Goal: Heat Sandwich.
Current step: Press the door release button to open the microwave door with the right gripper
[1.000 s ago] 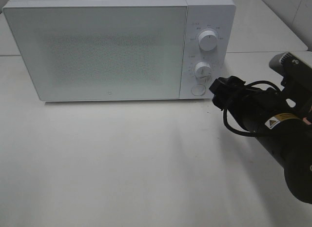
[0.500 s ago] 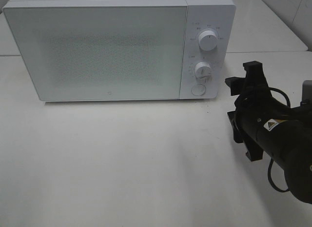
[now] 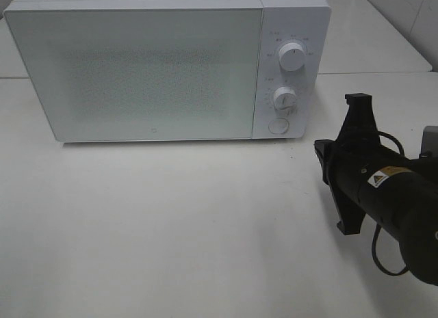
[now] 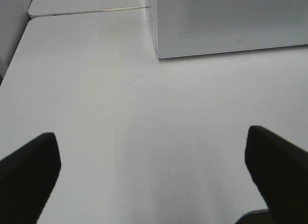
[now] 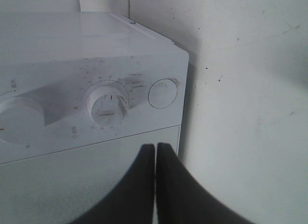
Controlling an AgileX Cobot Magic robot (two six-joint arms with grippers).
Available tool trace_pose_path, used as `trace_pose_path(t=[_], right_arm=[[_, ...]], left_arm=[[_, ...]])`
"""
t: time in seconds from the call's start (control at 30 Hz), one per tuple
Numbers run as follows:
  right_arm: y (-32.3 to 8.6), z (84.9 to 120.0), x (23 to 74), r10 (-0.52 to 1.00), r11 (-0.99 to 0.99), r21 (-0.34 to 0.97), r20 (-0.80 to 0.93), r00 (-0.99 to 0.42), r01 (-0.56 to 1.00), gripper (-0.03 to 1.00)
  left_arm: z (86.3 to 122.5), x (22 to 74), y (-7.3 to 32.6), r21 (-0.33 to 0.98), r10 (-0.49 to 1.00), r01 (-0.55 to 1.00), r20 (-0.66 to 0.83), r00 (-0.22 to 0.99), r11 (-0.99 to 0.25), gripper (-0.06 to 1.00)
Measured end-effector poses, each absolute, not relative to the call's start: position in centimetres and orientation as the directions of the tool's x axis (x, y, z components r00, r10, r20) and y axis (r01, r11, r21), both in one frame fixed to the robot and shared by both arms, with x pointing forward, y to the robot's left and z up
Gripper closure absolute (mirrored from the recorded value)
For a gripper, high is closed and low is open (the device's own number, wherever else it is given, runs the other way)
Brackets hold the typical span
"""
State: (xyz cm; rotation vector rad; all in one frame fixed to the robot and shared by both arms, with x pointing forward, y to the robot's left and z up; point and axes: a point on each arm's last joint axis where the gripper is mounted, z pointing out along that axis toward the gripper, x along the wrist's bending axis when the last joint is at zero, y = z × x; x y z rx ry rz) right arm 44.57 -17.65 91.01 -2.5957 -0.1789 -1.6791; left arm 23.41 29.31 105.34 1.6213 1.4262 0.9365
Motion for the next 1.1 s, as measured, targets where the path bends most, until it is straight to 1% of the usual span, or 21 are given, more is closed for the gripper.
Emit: trace_pose_path(t=[0.03, 0.13, 0.4, 0.47, 0.9, 1.1], right_arm=[[-17.7, 91.0, 44.6, 0.072, -0.992, 0.025, 0.911, 0.406, 0.121, 0.95], [-17.7, 91.0, 44.6, 0.072, -0.992, 0.025, 0.911, 0.406, 0.121, 0.96], [-17.5, 90.5, 44.7, 0.077, -0.992, 0.028, 0.898, 0.432, 0.12, 0.96], [-17.1, 89.8, 45.2, 0.083, -0.992, 0.029, 0.888, 0.452, 0.124, 0.96], [-14.9, 88.4, 47.5, 0.072, -0.99, 0.005, 0.879, 0.471, 0.142, 0.96], [-14.5, 87.9, 49.7, 0.087, -0.986, 0.009, 0.88, 0.467, 0.166, 0.96]], left_arm=[[105.3, 23.4, 29.3, 0.899, 0.994, 0.43, 0.038, 0.104, -0.079, -0.04], [105.3, 23.4, 29.3, 0.899, 0.994, 0.43, 0.038, 0.104, -0.079, -0.04], [105.3, 23.4, 29.3, 0.899, 0.994, 0.43, 0.038, 0.104, -0.079, -0.04], [105.3, 23.4, 29.3, 0.899, 0.994, 0.43, 0.038, 0.104, -0.079, -0.04], [105.3, 23.4, 29.3, 0.899, 0.994, 0.43, 0.038, 0.104, -0.079, -0.04], [105.3, 23.4, 29.3, 0.899, 0.994, 0.43, 0.038, 0.104, -0.079, -0.04]])
